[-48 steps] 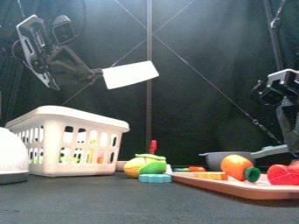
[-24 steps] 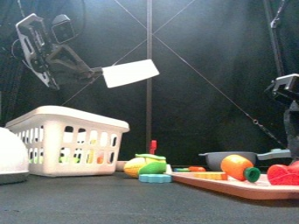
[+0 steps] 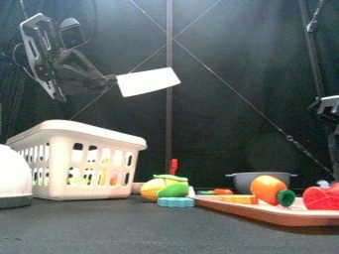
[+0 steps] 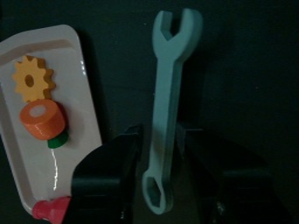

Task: Place wrench right of plate

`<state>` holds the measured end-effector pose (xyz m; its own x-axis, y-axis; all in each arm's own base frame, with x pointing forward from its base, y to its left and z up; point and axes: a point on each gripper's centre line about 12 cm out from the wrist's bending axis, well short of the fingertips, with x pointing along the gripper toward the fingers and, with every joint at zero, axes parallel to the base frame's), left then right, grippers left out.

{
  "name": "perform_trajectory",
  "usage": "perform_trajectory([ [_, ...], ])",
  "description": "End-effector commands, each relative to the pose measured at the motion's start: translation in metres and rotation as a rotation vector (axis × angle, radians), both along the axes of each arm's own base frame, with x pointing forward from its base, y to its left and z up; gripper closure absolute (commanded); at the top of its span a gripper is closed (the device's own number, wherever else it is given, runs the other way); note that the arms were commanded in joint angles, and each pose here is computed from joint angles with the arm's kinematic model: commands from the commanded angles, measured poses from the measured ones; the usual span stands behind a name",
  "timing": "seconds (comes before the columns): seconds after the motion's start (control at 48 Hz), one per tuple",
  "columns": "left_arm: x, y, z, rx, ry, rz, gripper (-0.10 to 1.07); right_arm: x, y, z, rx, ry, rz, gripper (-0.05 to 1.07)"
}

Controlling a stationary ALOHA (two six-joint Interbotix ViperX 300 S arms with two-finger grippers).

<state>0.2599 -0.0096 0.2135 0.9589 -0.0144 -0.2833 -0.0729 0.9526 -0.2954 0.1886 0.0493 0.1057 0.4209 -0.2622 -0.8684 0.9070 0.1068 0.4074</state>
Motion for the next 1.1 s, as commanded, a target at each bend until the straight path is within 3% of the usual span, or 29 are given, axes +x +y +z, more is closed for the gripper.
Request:
perform_trajectory([
  [0.0,0.0022,-0.0003,0.0059,-0.002,-0.024,0.0,0.62,0.0019,0.0,0.0025,0.008,-0.011,-0.01,0.23],
  [0.167,0.0019,-0.0003,0.0053,-0.002,-0.023,0.0,0.62,0.0027,0.0014,0.0029,0.015,-0.009,-0.01,0.18],
  [1.083,0.0013,0.0001,0.0042,0.0,-0.02,0.002,0.62,0.0104,0.0028,0.0105,-0.01,-0.052,0.054,0.18],
])
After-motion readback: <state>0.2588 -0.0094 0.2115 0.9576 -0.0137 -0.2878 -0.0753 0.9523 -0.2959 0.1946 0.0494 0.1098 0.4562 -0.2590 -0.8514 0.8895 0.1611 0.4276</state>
